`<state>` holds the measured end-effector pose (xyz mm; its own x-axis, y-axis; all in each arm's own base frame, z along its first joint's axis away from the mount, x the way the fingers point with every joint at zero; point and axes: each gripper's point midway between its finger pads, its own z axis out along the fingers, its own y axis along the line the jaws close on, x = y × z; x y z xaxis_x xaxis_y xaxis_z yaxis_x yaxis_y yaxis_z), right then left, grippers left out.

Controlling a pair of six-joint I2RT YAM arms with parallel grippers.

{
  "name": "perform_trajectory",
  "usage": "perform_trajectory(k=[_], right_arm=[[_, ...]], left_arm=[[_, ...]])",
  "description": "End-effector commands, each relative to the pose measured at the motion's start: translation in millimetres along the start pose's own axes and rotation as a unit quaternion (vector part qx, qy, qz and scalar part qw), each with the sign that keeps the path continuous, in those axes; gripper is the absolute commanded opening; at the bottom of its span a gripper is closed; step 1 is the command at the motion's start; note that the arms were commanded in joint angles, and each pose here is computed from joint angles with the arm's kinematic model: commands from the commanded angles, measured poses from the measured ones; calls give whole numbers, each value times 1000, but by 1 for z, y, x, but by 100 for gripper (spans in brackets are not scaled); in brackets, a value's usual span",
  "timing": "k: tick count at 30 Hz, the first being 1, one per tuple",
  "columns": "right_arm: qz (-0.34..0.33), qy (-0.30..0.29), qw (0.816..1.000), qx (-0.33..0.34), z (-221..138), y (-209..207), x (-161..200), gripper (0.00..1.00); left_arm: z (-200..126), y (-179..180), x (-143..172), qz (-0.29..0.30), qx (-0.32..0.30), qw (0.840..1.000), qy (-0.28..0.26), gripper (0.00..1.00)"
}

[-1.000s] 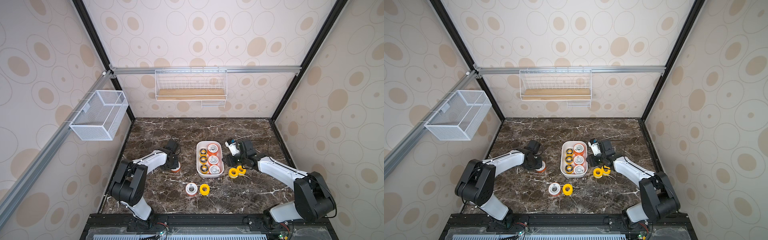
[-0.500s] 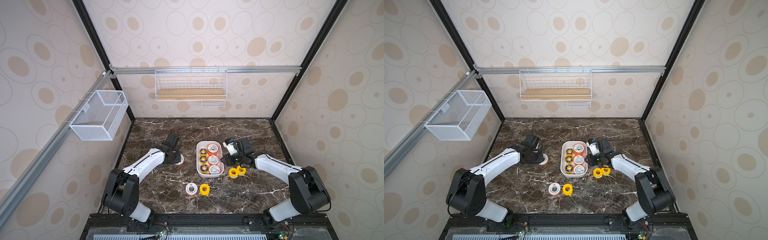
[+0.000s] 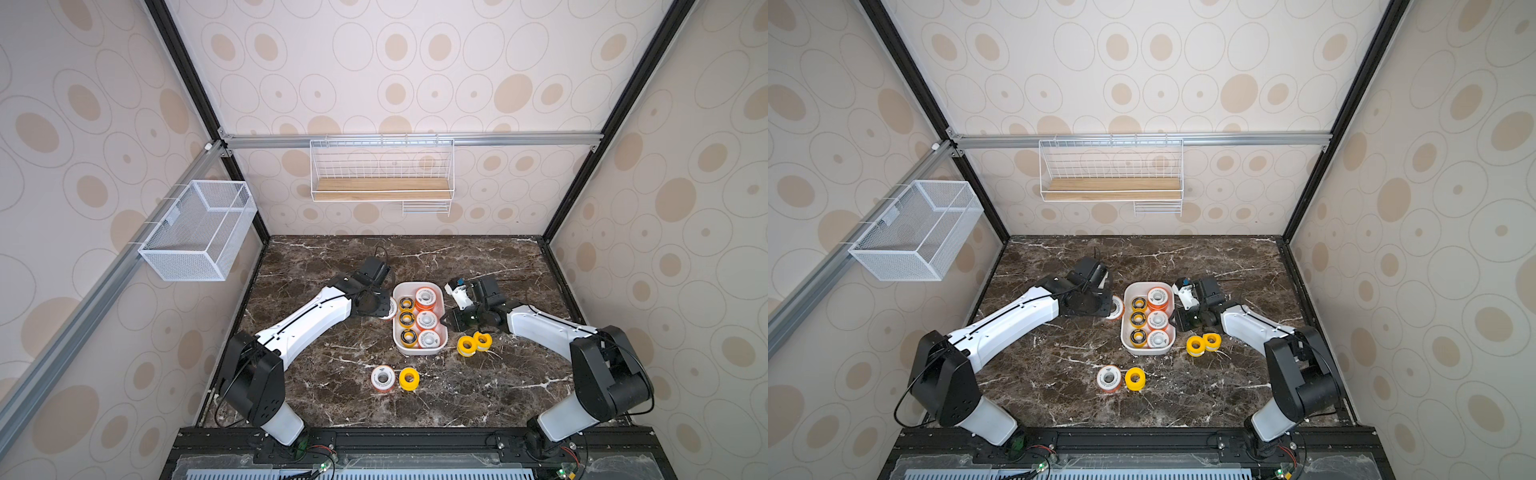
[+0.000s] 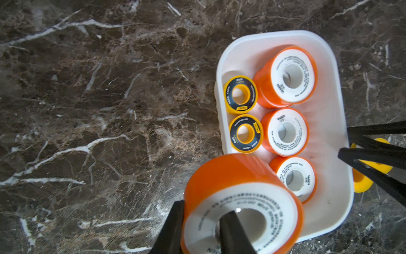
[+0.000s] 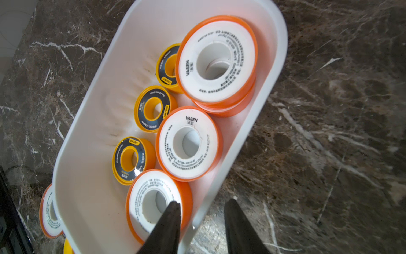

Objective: Put the sealing tape into the storage box
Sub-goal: Pick up the sealing tape at the center of the board, then place the sealing tape in the storage box.

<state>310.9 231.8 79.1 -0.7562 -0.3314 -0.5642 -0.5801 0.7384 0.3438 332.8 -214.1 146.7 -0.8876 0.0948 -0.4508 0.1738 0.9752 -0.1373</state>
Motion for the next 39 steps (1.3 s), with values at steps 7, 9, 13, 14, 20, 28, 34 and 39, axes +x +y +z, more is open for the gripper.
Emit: perform_trajectory(k=[7,9,13,14,20,28,34,39], right_arm=[[7,-5,999,-32,0,7,-8,32],[7,-4,999,-39,1,9,-9,31],[8,-1,999,-50,3,12,-9,30],[8,0,999,-52,3,13,-8,30],[7,1,998,-62,4,16,-9,29],[9,3,998,-64,5,16,-8,29],[9,4,998,-68,5,17,-8,29],[9,6,998,-70,6,18,-8,29]], left_arm=[[20,-49,-3,27,48,998,37,26],[24,-55,-4,31,54,997,40,26],[34,-65,-6,32,63,996,49,26],[37,-68,-5,33,66,996,53,26],[55,-81,-6,37,78,994,69,27],[71,-91,0,45,87,991,88,27],[80,-95,1,46,88,990,97,27],[88,-97,2,47,87,990,103,27]])
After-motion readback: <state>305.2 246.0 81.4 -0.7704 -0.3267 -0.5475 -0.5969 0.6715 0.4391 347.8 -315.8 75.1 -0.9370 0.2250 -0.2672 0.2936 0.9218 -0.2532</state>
